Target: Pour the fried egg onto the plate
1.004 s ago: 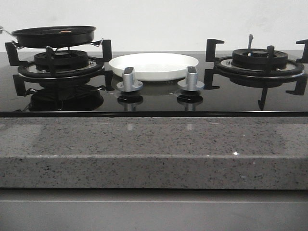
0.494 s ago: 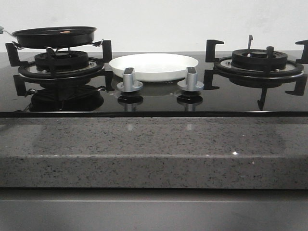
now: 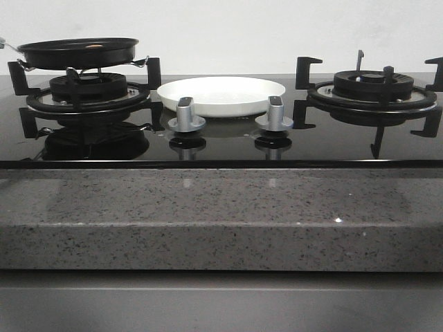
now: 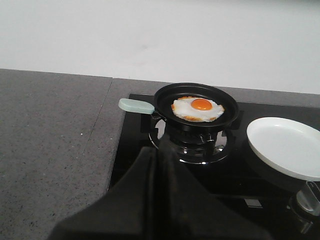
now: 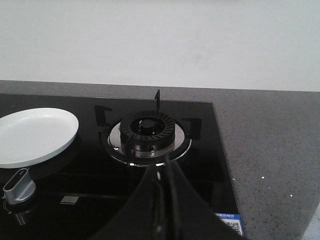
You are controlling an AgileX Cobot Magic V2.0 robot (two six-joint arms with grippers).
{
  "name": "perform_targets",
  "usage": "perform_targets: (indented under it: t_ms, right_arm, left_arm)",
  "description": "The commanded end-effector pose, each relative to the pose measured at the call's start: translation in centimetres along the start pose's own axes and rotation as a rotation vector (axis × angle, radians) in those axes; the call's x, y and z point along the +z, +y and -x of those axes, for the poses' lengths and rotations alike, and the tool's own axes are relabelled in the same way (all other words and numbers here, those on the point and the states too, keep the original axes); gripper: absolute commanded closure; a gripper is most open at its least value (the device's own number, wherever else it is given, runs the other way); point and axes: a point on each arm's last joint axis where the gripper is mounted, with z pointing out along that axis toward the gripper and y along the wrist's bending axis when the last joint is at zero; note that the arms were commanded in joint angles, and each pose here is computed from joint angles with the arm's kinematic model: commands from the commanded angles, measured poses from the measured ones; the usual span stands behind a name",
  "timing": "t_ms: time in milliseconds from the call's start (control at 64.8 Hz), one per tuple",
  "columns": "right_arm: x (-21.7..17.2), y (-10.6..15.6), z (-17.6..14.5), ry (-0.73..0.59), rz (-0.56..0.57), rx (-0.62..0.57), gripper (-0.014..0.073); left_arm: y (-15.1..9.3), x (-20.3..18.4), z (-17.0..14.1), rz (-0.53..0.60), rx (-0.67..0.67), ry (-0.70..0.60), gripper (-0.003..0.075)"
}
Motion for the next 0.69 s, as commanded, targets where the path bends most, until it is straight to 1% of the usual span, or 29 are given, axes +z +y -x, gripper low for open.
perform_targets:
  t_ms: [0, 108, 154, 185, 232, 262, 278, 309, 340, 355, 386, 417, 479, 679]
  right_arm:
    - [-0.1, -0.02, 1.66, -0.092, -0.008, -0.025, 0.0663]
    - [-0.1, -0.02, 1.7, -0.097, -0.009, -0.026, 0.0657]
    - [-0.1, -0.06, 1.7, -0.097, -0.013, -0.033, 0.0623]
    - [-0.1, -0.07, 1.7, -0.097, -0.015, -0.038, 0.0573]
    - [-0.1, -0.1, 1.7, -0.097, -0.018, -0.046, 0.0474]
    - [-0.11, -0.12, 1.7, -0.097, -0.021, -0.051, 0.0412]
    - [-0.11, -0.12, 1.7, -0.097, -0.022, -0.054, 0.0365]
    - [-0.11, -0.13, 1.7, -0.097, -0.023, -0.056, 0.0307]
    - [-0.11, -0.13, 1.7, -0.097, -0.023, -0.056, 0.0257]
    - [-0.11, -0.13, 1.7, -0.097, -0.023, -0.056, 0.0226]
    - [-0.11, -0.13, 1.7, -0.097, -0.022, -0.056, 0.0189]
    - [-0.11, -0.13, 1.7, -0.097, -0.022, -0.056, 0.0173]
    - [-0.1, -0.13, 1.69, -0.096, -0.022, -0.056, 0.0169]
    - [-0.1, -0.13, 1.69, -0.096, -0.022, -0.056, 0.0169]
  left_arm:
    - [-0.17, -0.11, 1.61, -0.012, -0.012, -0.093, 0.0739]
    - [-0.18, -0.11, 1.65, -0.012, -0.012, -0.097, 0.0738]
    - [-0.11, -0.03, 1.65, -0.005, 0.0, -0.095, 0.0731]
    - [-0.07, -0.04, 1.65, 0.001, 0.01, -0.096, 0.0717]
    - [0.02, 0.04, 1.65, 0.011, 0.028, -0.094, 0.0665]
    - [0.07, 0.12, 1.65, 0.017, 0.038, -0.091, 0.0609]
    - [0.12, 0.16, 1.65, 0.023, 0.049, -0.09, 0.0568]
    - [0.15, 0.23, 1.65, 0.027, 0.055, -0.088, 0.0508]
    - [0.19, 0.22, 1.66, 0.032, 0.063, -0.089, 0.0444]
    - [0.19, 0.22, 1.66, 0.033, 0.065, -0.089, 0.0398]
    - [0.19, 0.22, 1.66, 0.033, 0.065, -0.089, 0.0341]
    - [0.19, 0.22, 1.66, 0.033, 0.065, -0.089, 0.0286]
    - [0.18, 0.22, 1.66, 0.031, 0.063, -0.089, 0.0237]
    - [0.16, 0.23, 1.65, 0.028, 0.056, -0.088, 0.0237]
